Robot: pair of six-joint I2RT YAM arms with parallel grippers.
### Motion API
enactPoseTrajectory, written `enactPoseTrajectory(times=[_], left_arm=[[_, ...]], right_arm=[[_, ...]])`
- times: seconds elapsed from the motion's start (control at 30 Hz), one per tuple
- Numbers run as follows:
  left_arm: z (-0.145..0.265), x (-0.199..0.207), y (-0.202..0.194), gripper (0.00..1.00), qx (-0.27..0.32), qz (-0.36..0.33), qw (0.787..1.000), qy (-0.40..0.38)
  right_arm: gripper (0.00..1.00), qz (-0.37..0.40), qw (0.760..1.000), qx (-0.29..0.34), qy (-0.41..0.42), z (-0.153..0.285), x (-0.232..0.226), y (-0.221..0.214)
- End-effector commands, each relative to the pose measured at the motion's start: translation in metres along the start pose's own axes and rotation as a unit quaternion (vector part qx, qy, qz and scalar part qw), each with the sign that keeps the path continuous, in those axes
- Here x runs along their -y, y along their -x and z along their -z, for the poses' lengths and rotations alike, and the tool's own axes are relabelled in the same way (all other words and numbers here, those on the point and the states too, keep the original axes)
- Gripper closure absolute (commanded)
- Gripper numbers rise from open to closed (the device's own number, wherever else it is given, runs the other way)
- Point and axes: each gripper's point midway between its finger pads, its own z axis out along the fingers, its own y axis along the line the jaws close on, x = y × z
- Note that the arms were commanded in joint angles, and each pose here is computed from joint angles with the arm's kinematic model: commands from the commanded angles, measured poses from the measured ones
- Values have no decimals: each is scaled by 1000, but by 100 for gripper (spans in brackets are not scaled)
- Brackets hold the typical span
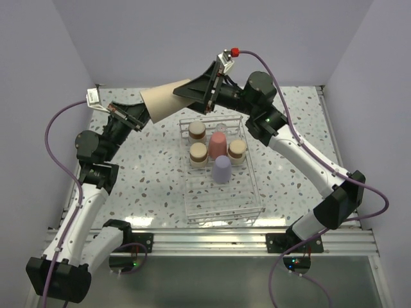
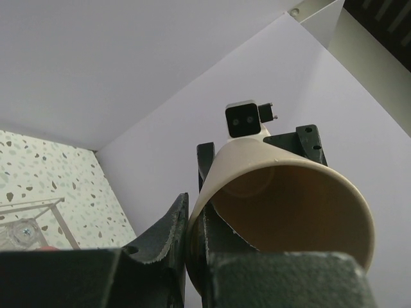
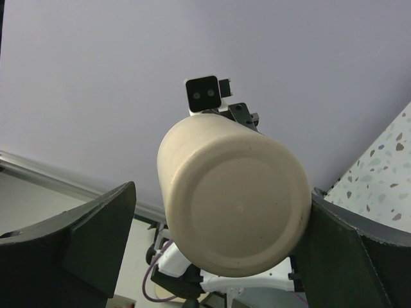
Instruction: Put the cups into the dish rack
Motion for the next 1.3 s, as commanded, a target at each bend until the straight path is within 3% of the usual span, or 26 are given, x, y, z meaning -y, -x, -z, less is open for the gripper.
enactPoseTrajectory(times=[0.0, 0.23, 0.6, 0.77, 0.97, 1.0, 1.17, 1.2, 1.27], left_arm=[[-1, -21, -4, 100, -12, -13, 999, 38], [3, -36, -12, 100, -37, -31, 996, 77], [14, -40, -18, 100, -44, -43, 995, 84], [13, -43, -19, 100, -51, -52, 993, 91], [13, -43, -18, 100, -51, -67, 992, 92], [14, -44, -18, 100, -52, -72, 992, 93], [12, -39, -16, 100, -57, -93, 990, 91], [13, -42, -16, 99, -62, -101, 988, 101], [13, -37, -12, 85, -64, -117, 986, 103]], right_arm=[[3, 44, 996, -25, 80, 11, -72, -15], [11, 37, 996, -21, 76, 9, -70, -13], [7, 24, 993, -20, 110, -1, -90, -11], [9, 23, 993, -28, 113, -6, -93, -19], [31, 20, 992, -28, 119, -6, -96, -19], [41, 20, 992, -28, 120, -7, -97, -18], [73, 21, 993, -32, 116, -9, -95, -17], [76, 25, 992, -35, 118, -9, -99, -18], [84, 31, 994, -40, 101, -10, -93, -20]])
